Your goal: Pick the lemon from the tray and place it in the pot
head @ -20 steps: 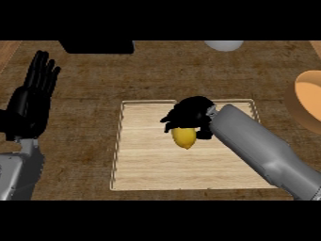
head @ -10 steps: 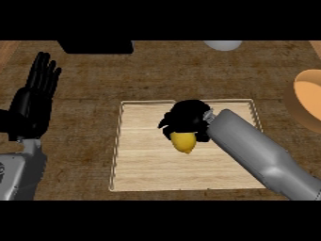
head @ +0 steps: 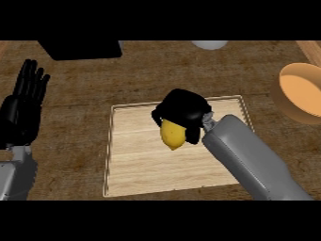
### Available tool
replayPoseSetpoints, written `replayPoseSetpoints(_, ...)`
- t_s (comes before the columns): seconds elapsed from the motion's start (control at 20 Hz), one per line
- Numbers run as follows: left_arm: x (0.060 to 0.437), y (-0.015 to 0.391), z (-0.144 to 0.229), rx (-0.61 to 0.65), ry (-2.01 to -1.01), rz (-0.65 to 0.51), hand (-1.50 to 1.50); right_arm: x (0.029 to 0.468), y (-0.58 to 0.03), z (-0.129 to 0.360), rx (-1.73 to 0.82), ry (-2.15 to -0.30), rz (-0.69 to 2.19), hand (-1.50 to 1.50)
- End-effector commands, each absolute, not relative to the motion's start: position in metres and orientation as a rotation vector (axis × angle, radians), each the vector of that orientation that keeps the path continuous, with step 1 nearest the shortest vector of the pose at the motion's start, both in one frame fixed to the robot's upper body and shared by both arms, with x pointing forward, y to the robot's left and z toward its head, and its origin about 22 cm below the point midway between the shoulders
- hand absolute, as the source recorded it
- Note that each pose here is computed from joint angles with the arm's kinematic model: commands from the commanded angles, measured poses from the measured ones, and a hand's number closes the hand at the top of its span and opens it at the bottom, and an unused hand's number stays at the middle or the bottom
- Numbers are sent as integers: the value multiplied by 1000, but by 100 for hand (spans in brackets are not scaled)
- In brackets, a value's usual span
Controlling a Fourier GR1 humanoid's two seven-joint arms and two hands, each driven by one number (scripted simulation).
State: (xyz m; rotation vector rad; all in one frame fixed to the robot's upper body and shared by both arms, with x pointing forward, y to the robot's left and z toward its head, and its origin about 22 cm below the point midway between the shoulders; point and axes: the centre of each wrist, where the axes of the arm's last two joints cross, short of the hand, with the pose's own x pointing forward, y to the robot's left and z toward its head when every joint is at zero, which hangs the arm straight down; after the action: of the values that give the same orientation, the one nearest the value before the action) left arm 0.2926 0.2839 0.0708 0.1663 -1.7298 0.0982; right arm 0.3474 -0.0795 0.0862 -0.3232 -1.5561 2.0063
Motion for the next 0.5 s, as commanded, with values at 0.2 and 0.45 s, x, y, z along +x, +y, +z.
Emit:
replayPoseSetpoints(0.2, 282, 307, 65, 218, -1696, 140, 0, 327, -104, 137, -835, -1718, 1232, 150)
replayPoseSetpoints(0.45, 287, 297, 82, 198, -1720, 115, 0, 290, -122, 176, -1075, -1772, 886, 150)
